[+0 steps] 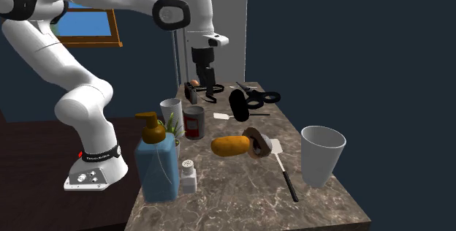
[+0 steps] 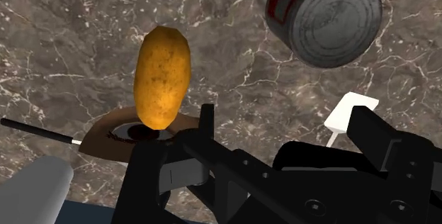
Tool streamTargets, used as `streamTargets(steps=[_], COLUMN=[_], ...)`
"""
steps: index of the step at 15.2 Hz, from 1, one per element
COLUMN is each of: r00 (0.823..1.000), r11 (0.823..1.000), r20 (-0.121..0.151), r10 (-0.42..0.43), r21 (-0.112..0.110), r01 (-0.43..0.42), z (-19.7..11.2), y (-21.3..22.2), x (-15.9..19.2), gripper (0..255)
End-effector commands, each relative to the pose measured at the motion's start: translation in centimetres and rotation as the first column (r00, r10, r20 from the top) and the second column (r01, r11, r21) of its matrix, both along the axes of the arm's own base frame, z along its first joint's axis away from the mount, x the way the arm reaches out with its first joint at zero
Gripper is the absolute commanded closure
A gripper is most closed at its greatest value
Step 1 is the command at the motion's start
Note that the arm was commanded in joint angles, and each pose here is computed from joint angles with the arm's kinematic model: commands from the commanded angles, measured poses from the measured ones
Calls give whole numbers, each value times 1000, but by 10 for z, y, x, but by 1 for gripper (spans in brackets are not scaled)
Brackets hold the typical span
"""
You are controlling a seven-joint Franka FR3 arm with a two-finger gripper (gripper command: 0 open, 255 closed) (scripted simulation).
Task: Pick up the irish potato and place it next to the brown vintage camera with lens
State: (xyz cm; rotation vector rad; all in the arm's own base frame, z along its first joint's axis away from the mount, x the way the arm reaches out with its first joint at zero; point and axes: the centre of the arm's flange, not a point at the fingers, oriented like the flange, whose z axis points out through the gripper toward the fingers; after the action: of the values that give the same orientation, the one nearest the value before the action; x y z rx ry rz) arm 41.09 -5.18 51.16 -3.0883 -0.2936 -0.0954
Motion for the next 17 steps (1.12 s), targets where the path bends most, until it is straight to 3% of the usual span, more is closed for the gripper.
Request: streamTargets(steps=[1, 14, 17], r00=[1000, 1000, 999], r11=[1000, 999, 999], r20=[-1, -22, -22], r10=[-3, -23, -23], r21=[4, 35, 36], r01=[3, 23, 24], z=[-17, -133, -146], y=[-15, -105, -106], x=[13, 110, 113], gripper=[0, 0, 0])
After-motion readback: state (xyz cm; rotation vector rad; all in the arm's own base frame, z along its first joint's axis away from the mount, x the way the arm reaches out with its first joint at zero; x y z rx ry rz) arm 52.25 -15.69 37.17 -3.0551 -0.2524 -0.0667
